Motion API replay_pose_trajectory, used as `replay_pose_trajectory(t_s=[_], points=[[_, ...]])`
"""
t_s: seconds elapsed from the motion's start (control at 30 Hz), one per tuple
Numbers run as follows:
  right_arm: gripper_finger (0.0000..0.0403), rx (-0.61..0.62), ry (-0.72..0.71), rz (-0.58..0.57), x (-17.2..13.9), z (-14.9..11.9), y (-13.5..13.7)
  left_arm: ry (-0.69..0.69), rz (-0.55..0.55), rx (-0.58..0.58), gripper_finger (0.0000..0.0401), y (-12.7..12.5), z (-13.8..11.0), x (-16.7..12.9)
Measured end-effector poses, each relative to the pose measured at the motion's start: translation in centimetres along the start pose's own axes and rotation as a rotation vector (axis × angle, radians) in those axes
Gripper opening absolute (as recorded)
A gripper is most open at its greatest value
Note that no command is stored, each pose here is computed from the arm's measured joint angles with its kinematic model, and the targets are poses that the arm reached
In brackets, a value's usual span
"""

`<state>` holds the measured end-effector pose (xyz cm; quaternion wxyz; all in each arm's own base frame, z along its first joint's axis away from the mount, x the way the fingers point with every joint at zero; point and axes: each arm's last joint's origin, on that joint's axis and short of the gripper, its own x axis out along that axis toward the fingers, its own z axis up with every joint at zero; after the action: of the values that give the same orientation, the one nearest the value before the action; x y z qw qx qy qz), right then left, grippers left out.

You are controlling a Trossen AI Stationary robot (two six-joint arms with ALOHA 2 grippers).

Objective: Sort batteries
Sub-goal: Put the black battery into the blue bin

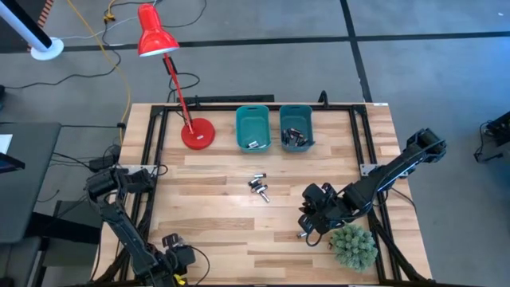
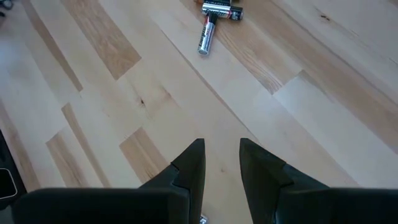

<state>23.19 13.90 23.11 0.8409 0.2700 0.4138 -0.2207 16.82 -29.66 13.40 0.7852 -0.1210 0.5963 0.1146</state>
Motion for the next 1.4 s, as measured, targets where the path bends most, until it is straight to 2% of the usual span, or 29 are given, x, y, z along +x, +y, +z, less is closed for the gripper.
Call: replay_pose_trajectory(t_s=[0.17, 0.3, 0.37, 0.47, 0.73, 0.8, 0.87, 0.93, 1.03, 1.23, 1.4], points=[[0.0116, -0.004, 0.000, 0.000, 0.0, 0.0, 0.0, 0.028, 0.051, -0.026, 0.0092, 0.5, -0.1, 0.2], [0.0116, -0.004, 0.000, 0.000, 0.0, 0.0, 0.0, 0.091, 0.126, -0.063, 0.0058, 1.2, -0.4, 0.0], [0.0116, -0.004, 0.000, 0.000, 0.0, 0.0, 0.0, 0.104, 0.164, -0.051, 0.0040, 1.7, -0.4, -0.2], [0.0116, -0.004, 0.000, 0.000, 0.0, 0.0, 0.0, 0.109, 0.169, 0.002, 0.0038, 1.8, -0.3, -0.3], [0.0116, -0.007, 0.000, 0.000, 0.0, 0.0, 0.0, 0.132, 0.180, 0.046, 0.0038, 2.7, 2.3, -0.1], [0.0116, -0.006, 0.000, 0.000, 0.0, 0.0, 0.0, 0.102, 0.198, 0.047, 0.0038, 3.3, 3.7, -0.2], [0.0116, -0.002, -0.001, -0.003, 0.1, 0.1, -0.1, 0.057, 0.265, 0.028, 0.0038, 4.5, 5.3, -0.3], [0.0116, 0.002, -0.003, 0.000, 0.1, 0.2, 0.0, 0.022, 0.321, -0.028, 0.0038, 5.9, 7.2, -0.7], [0.0116, 0.017, -0.013, 0.014, 0.2, 0.5, 0.1, -0.027, 0.346, -0.089, 0.0038, 8.0, 10.3, -1.9], [0.0116, 0.037, -0.024, 0.032, 0.3, 0.8, 0.2, -0.201, 0.285, -0.133, 0.0038, 13.0, 17.4, -4.6], [0.0116, 0.041, -0.023, 0.031, 0.3, 0.8, 0.2, -0.370, 0.224, -0.137, 0.0038, 18.0, 22.1, -7.6]])
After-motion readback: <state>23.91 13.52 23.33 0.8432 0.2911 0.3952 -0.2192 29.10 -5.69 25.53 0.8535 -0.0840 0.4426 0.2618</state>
